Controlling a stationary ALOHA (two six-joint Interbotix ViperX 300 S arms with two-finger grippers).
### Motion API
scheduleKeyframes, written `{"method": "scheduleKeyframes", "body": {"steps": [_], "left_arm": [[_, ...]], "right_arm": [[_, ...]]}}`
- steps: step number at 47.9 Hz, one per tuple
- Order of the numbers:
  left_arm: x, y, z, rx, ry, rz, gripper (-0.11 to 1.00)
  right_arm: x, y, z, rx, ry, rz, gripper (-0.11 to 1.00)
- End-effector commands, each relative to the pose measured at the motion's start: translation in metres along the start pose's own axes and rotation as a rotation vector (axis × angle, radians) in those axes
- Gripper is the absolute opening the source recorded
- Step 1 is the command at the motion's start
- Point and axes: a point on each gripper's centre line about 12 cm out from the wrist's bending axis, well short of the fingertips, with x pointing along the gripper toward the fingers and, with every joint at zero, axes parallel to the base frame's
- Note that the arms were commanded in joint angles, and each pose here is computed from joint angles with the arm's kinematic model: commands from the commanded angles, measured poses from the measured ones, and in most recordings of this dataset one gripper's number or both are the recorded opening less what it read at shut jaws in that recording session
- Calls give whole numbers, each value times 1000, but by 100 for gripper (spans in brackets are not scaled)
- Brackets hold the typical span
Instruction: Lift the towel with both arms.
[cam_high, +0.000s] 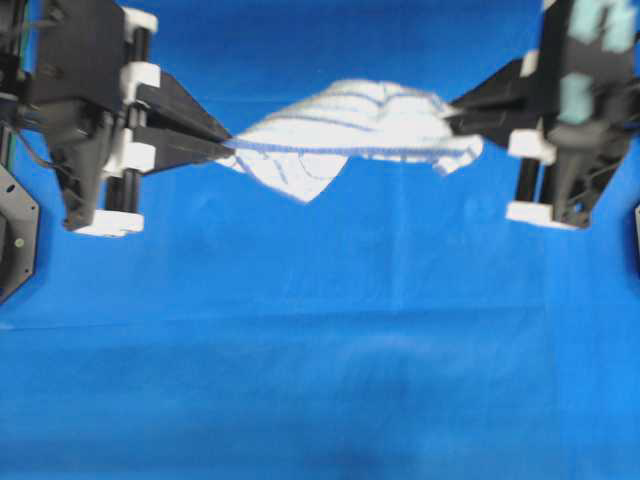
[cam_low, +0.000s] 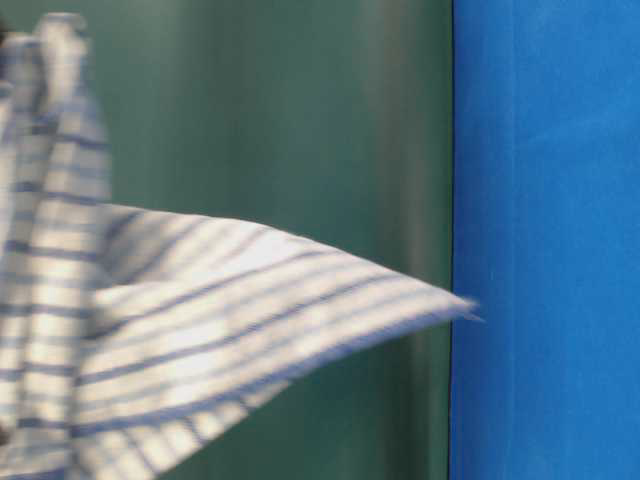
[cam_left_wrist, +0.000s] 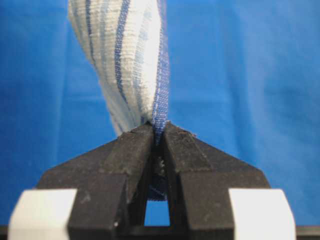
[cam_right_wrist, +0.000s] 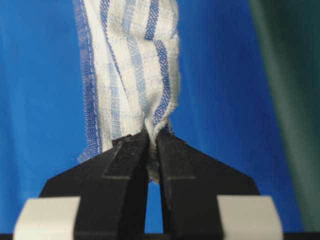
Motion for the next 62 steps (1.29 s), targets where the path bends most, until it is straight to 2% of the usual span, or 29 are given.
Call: {"method": "scheduleKeyframes", "body": {"steps": [1,10,21,40,42,48,52,54,57,62], "left_arm": [[-20,3,24,0,-62,7,4],[-29,4,38,5,-67,8,4],[-26,4,38,17,-67,9,4],[-25,4,39,22,-73,8,5],[-25,4,39,19,-78,10,10],[-25,1,41,20,-99,2,45],[-26,1,42,19,-106,1,70],[-26,1,41,19,-105,1,80],[-26,0,41,19,-103,1,91],[-26,1,41,19,-105,2,90]], "right_arm": [[-24,-9,18,20,-54,-5,6],[-41,-12,29,23,-67,-3,6],[-39,-5,28,26,-52,31,6],[-35,-3,29,24,-61,36,7],[-34,-2,29,22,-58,35,15],[-29,-1,28,11,-45,31,53],[-28,0,28,9,-43,27,68],[-27,0,29,9,-42,25,71],[-28,-1,29,11,-43,25,69],[-27,0,29,11,-42,25,69]]}}
